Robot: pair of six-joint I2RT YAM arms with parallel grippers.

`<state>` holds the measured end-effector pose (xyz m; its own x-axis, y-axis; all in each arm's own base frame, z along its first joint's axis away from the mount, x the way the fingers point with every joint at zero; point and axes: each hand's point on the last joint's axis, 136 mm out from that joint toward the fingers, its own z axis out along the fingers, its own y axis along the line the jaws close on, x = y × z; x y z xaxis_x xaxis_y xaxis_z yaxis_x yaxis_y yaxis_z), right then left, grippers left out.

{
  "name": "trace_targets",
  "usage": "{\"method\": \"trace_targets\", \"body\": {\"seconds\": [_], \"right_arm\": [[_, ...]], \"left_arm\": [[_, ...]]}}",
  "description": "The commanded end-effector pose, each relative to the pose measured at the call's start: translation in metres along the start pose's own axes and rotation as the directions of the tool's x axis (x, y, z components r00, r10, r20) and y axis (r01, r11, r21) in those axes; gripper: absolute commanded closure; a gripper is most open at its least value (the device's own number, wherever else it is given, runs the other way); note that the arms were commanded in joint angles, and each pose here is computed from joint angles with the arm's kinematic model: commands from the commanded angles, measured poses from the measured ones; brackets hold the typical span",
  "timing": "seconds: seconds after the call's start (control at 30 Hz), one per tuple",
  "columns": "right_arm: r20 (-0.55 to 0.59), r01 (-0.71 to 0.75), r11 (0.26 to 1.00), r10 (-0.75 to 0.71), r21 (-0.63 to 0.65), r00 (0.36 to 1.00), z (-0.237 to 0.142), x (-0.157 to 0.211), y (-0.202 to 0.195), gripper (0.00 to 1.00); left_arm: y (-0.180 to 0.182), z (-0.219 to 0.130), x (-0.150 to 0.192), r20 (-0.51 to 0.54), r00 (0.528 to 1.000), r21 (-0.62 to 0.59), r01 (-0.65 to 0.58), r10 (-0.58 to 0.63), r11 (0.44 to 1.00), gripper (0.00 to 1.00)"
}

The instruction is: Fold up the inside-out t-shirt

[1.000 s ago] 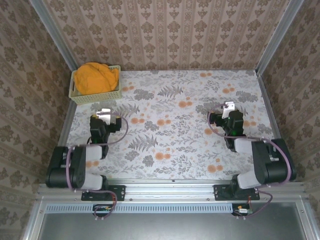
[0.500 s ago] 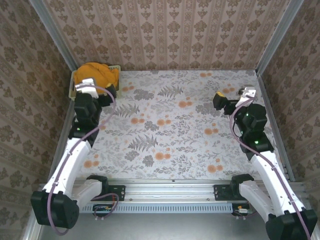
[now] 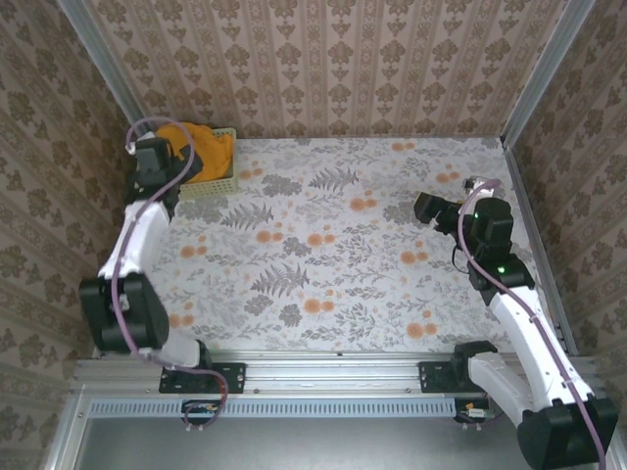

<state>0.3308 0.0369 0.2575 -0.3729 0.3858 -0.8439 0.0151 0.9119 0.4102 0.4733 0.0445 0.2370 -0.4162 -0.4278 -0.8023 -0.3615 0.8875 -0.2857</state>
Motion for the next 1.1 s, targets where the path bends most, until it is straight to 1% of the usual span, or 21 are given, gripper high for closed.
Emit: {"method": "trace_targets", "body": {"seconds": [0.0,0.13,0.27,0.37,0.43,0.57,0.63,0.73,0.8,0.83,0.87,0.9,0.97,1.03,1.07], "right_arm": [[-0.044,-0.042,0.999,0.042,-0.013,0.998,-0.001,0.001,0.006,0.0],[-0.059,-0.039,0.999,0.04,0.012,0.997,0.006,0.006,0.001,0.0],[-0.068,-0.022,1.0,0.023,0.022,0.997,0.012,0.006,0.001,0.0],[-0.073,-0.018,0.999,0.02,0.031,0.997,0.017,0.008,-0.001,0.0],[-0.08,-0.02,0.999,0.023,0.039,0.997,0.022,0.011,-0.003,0.0],[-0.094,-0.021,0.999,0.025,0.05,0.995,0.03,0.017,-0.006,0.0],[-0.105,-0.015,0.998,0.02,0.053,0.994,0.033,0.019,-0.006,0.0],[-0.121,-0.004,0.998,0.011,0.059,0.993,0.036,0.02,-0.007,0.0],[-0.121,0.0,0.998,0.007,0.058,0.993,0.035,0.018,-0.006,0.0],[-0.12,0.003,0.998,0.004,0.06,0.993,0.034,0.016,-0.005,0.0],[-0.116,0.004,0.998,0.003,0.06,0.993,0.032,0.014,-0.005,0.0],[-0.112,0.006,0.998,0.001,0.059,0.994,0.03,0.012,-0.004,0.0],[-0.099,0.007,0.998,-0.001,0.057,0.995,0.024,0.006,-0.002,0.0],[-0.087,0.005,0.999,-0.001,0.054,0.996,0.017,0.002,0.0,0.0],[-0.081,0.003,0.999,0.002,0.053,0.997,0.013,0.001,0.001,0.0]], "left_arm": [[-0.002,0.034,0.012,-0.096,0.995,-0.035,-0.003,0.0,0.999,0.0],[-0.004,0.085,0.014,-0.18,0.983,-0.083,-0.053,0.037,0.995,0.0],[-0.009,0.129,0.015,-0.237,0.97,-0.089,-0.076,0.054,0.993,0.0],[-0.012,0.154,0.02,-0.278,0.958,-0.097,-0.099,0.068,0.99,0.0],[-0.006,0.166,0.025,-0.308,0.95,-0.138,-0.104,0.057,0.985,0.0],[0.002,0.19,0.04,-0.353,0.934,-0.18,-0.116,0.047,0.977,0.0],[0.004,0.201,0.048,-0.37,0.928,-0.181,-0.119,0.044,0.976,0.03],[0.0,0.214,0.052,-0.376,0.926,-0.161,-0.111,0.042,0.981,0.18],[-0.002,0.219,0.051,-0.372,0.927,-0.143,-0.096,0.036,0.985,0.37],[-0.005,0.218,0.046,-0.365,0.931,-0.126,-0.081,0.03,0.989,0.5],[-0.008,0.216,0.039,-0.353,0.935,-0.111,-0.065,0.021,0.992,0.63],[-0.012,0.212,0.031,-0.342,0.94,-0.101,-0.054,0.017,0.993,0.73],[-0.02,0.194,0.004,-0.292,0.956,-0.083,-0.042,0.016,0.996,0.9],[-0.03,0.172,-0.026,-0.237,0.971,-0.062,-0.037,0.021,0.997,1.0],[-0.036,0.157,-0.042,-0.206,0.978,-0.05,-0.036,0.025,0.998,1.0]]}}
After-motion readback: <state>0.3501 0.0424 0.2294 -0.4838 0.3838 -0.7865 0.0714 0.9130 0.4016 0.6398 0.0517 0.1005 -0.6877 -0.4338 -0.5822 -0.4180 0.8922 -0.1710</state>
